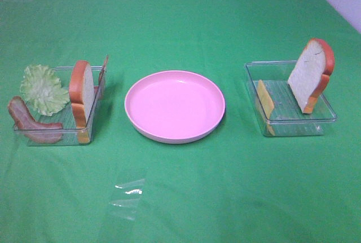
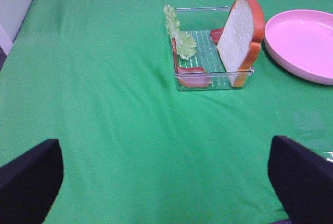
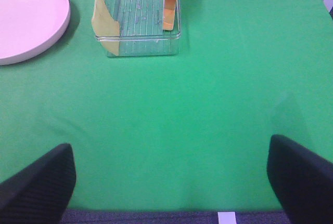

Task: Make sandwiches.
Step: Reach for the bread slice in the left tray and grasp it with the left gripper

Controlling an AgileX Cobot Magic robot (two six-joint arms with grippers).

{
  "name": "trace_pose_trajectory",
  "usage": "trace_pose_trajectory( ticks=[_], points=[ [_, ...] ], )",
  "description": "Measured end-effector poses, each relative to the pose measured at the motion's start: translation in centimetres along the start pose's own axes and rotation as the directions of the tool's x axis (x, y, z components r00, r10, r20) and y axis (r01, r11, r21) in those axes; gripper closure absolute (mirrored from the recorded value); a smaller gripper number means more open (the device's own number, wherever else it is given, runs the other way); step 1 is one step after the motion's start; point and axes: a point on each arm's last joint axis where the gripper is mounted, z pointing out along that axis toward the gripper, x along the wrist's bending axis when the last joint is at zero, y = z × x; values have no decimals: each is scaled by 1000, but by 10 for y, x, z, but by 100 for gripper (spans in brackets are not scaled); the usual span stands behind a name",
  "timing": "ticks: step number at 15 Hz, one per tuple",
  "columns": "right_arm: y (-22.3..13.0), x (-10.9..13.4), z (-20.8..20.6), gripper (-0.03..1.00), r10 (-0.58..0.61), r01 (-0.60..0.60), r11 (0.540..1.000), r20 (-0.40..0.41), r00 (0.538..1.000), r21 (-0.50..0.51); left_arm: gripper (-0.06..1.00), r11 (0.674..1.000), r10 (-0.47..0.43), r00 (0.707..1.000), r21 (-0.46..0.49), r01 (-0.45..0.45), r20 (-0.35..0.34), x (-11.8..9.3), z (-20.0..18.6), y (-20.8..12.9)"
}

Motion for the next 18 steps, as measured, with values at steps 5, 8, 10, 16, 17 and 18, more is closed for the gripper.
trace_pose_trajectory(
  ticks=[5,8,10,16,17,18],
  points=[
    [0,0,0,1,0,0,1000,0,1000,0,-4,1000,1,1000,0,-1,-3,0,0,0],
    [0,0,0,1,0,0,1000,0,1000,0,-4,1000,1,1000,29,-1,-4,0,4,2],
    [0,0,0,1,0,0,1000,0,1000,0,-4,999,1,1000,33,-1,-4,0,5,3],
    [0,0,0,1,0,0,1000,0,1000,0,-4,911,67,997,405,-74,31,-1,38,62],
    [0,0,0,1,0,0,1000,0,1000,0,-4,899,67,997,431,-74,32,-1,46,74],
    [0,0,0,1,0,0,1000,0,1000,0,-4,877,54,998,477,-61,29,-2,64,99]
  ],
)
